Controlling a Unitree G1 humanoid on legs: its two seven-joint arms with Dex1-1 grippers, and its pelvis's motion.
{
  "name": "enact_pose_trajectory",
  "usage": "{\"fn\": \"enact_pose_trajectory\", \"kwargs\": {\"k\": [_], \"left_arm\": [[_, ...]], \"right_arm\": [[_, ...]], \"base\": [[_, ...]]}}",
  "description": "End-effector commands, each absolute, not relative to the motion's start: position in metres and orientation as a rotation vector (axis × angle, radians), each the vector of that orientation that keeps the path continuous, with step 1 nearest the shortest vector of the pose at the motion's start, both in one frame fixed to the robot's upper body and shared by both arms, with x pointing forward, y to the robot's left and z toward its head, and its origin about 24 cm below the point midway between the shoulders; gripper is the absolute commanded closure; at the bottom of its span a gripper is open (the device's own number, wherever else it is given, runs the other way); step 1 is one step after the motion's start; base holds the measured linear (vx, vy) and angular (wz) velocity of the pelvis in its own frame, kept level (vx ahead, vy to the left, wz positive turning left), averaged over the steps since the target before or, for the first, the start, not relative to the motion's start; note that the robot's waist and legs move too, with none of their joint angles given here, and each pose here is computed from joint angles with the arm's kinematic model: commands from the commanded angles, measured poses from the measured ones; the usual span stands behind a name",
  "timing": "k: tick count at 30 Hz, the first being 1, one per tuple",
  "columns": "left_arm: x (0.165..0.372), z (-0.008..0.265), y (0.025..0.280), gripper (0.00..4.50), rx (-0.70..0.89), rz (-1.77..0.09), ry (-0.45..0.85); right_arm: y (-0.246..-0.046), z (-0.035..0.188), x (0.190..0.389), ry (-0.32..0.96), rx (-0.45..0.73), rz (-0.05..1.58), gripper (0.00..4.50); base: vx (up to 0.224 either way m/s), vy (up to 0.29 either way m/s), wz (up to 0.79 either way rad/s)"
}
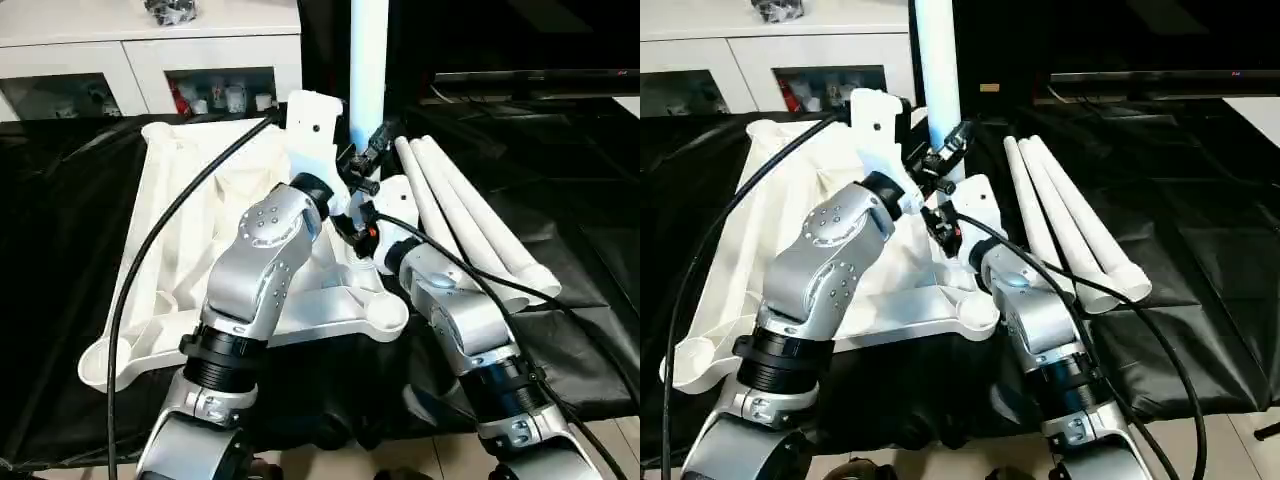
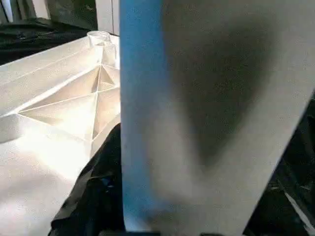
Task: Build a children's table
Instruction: Insert table leg to table base
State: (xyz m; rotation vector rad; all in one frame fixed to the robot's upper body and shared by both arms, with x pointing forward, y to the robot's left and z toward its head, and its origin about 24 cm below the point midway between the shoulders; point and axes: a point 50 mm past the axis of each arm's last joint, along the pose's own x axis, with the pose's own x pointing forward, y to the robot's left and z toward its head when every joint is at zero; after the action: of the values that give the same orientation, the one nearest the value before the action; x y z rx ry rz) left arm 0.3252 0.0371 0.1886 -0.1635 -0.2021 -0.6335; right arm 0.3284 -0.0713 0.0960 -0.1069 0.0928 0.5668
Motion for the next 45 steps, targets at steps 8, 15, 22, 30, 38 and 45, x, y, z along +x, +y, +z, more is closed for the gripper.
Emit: {"fn": "enact_pose_trajectory", "kwargs": {"k": [8,15,22,30,38,45], "left_arm": [[0.326,0.186,0.044,1.59,-0.397,-0.85,-0.127],[0.32,0.186,0.049,1.59,-0.542,-1.152,-0.024],[0.313,0.197,0.052,1.77,-0.625,-1.311,-0.019],[0.307,0.2,0.054,2.43,-0.68,-1.387,-0.019],[0.314,0.204,0.056,2.66,-0.696,-1.292,-0.052],[0.318,0.201,0.055,2.68,-0.626,-1.157,-0.055]], "right_arm": [[-0.086,0.116,0.312,0.001,0.077,0.898,2.59],[-0.113,0.124,0.287,0.058,0.117,1.232,2.59],[-0.127,0.139,0.265,0.101,0.257,1.442,2.59],[-0.133,0.142,0.253,0.161,0.278,1.532,2.59],[-0.133,0.141,0.254,0.171,0.248,1.498,2.59],[-0.133,0.138,0.272,0.18,0.173,1.295,1.54]], "base": [[0.0,0.0,0.0],[0.0,0.0,0.0],[0.0,0.0,0.0],[0.0,0.0,0.0],[0.0,0.0,0.0],[0.0,0.0,0.0]]}}
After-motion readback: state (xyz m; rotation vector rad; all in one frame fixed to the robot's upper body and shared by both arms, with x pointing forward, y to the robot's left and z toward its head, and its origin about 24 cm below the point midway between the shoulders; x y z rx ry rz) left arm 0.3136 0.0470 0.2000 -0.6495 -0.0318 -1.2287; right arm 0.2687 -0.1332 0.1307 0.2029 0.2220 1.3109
